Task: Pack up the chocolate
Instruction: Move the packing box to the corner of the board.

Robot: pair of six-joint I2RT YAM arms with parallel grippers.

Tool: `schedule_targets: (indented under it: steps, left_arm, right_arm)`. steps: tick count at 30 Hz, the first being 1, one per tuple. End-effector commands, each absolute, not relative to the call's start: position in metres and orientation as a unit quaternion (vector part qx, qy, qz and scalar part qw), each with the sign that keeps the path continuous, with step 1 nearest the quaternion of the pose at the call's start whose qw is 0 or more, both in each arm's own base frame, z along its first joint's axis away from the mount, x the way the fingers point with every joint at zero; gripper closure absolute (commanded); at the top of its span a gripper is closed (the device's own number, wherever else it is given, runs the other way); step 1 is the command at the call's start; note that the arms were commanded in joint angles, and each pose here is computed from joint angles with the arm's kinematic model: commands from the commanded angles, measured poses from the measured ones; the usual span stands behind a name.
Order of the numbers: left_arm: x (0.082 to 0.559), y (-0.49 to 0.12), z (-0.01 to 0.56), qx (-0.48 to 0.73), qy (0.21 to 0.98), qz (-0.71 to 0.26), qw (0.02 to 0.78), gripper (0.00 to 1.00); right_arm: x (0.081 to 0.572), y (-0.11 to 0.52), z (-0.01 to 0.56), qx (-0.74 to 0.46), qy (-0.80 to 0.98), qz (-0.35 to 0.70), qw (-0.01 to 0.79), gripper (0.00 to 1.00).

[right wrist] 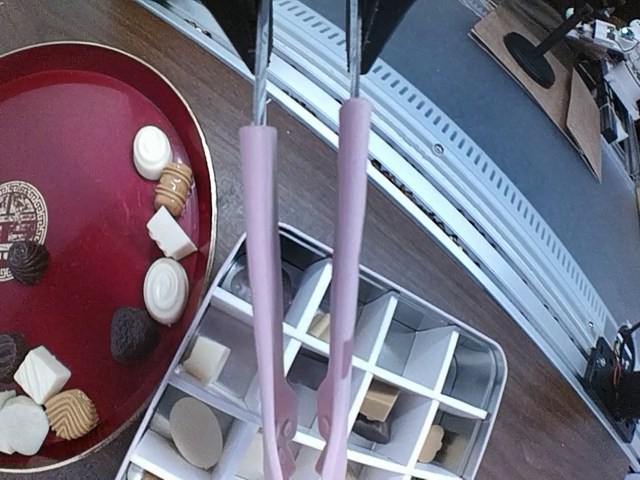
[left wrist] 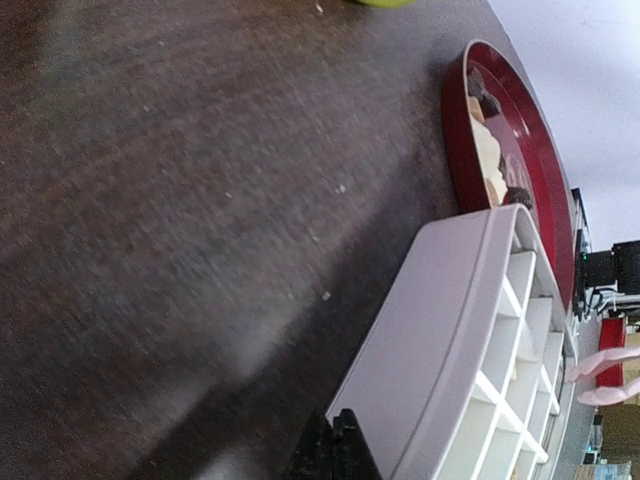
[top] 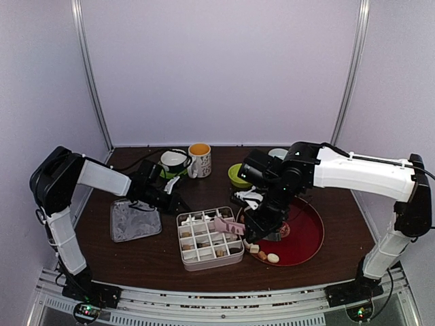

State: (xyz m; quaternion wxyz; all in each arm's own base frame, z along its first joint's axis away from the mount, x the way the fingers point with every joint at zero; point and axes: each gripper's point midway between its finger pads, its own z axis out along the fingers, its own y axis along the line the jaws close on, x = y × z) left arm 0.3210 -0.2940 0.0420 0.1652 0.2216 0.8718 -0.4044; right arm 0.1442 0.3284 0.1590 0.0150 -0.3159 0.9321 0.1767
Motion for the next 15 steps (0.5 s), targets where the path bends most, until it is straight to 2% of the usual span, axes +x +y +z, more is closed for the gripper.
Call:
schedule_targets:
  steps: [1, 9, 13, 15]
  left_arm:
    - [0.292, -0.304, 0.050, 0.230, 0.869, -0.408, 0.156, 0.97]
    - [0.256, -0.312, 0.052, 0.230, 0.888, -0.367, 0.151, 0.97]
    - [0.252, -0.305, 0.055, 0.230, 0.896, -0.343, 0.166, 0.90]
    - [0.253, -0.302, 0.060, 0.237, 0.896, -0.330, 0.181, 0.90]
  right_arm:
    - [0.133, 0.316, 0.176, -0.352, 0.922, 0.162, 0.012, 0.76]
    - [0.134, 0.305, 0.183, -0.350, 0.924, 0.152, 0.031, 0.76]
    - [0.140, 0.306, 0.187, -0.333, 0.928, 0.159, 0.057, 0.76]
    - [0.142, 0.306, 0.189, -0.323, 0.930, 0.164, 0.066, 0.76]
